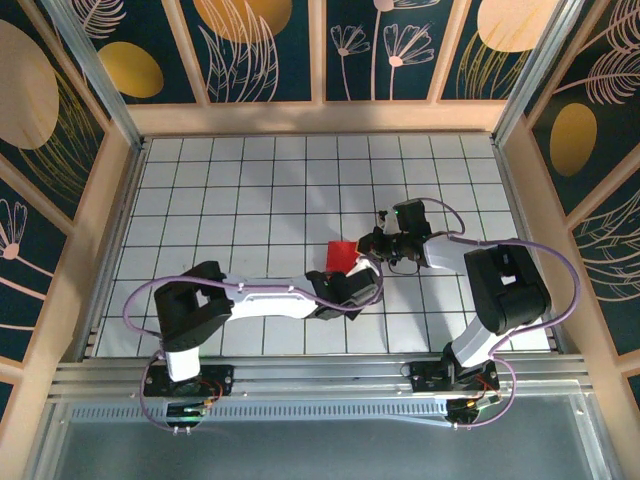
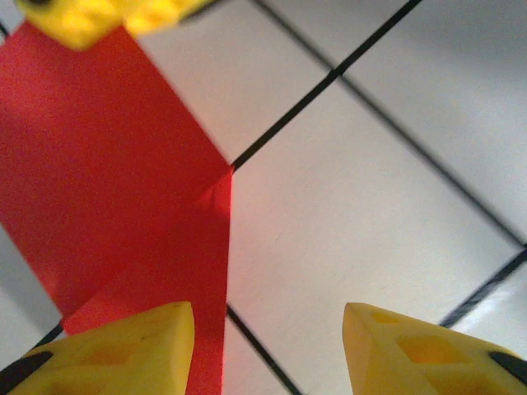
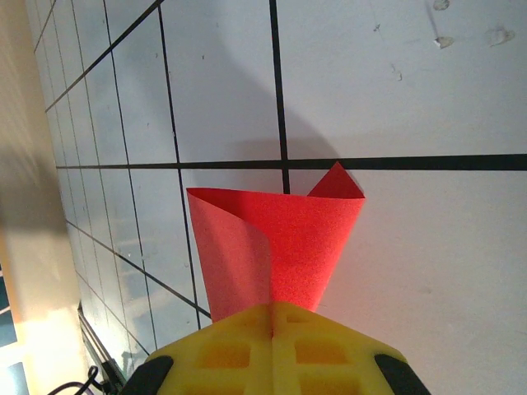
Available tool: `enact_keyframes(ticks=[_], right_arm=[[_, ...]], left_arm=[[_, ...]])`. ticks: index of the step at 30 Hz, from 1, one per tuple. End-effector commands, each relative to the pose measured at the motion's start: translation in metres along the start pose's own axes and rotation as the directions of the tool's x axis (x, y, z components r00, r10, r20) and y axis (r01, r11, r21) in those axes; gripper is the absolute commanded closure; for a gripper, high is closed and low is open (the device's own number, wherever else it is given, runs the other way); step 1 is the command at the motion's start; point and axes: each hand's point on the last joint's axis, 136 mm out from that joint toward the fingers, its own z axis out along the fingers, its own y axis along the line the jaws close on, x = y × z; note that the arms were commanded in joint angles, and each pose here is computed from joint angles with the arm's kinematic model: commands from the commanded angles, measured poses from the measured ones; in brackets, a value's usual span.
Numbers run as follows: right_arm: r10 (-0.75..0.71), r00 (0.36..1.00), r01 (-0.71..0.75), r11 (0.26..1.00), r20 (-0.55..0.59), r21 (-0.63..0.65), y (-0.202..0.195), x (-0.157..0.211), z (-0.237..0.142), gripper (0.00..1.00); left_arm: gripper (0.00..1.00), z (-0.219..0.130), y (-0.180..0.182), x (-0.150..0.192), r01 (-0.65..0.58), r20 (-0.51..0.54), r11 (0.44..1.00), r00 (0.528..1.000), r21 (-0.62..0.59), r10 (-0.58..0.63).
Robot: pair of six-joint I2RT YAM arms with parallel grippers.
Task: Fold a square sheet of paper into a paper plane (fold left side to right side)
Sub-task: Fold the wing for the fifth time at the center of the table.
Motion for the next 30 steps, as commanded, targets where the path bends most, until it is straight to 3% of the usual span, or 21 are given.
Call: enact_keyframes(ticks=[1,6,15,21,30], right_arm=[[0.014,1.0,-0.014,1.0,-0.006,-0.005,0.002,-0.004,0.001,1.0],[0.018,1.0,-0.018,1.0,-0.006,-0.001,-0.001,-0.004,0.002,1.0],[0.021,1.0,-0.021,1.0,-0.008,0.009,-0.004,-0.003,0.003,1.0],[0.024,1.0,-0.024,1.0,-0.008,0.012,-0.005,-0.004,0.003,1.0],[0.025,1.0,-0.025,1.0,0.017,0.019,-0.008,-0.009,-0.004,1.0]], left_arm=[[0.49,-0.001,0.02,0.006,-0.005,-0.032,0.993,0.999,-0.118,0.001],[0.51,0.006,0.025,0.013,-0.018,-0.06,0.987,0.998,-0.161,0.008],[0.78,0.01,0.029,0.016,-0.021,-0.063,0.982,0.998,-0.19,0.009],[0.84,0.012,0.036,0.021,-0.033,-0.071,0.972,0.997,-0.233,0.017],[0.99,0.014,0.032,0.02,-0.014,-0.061,0.979,0.998,-0.205,0.002]])
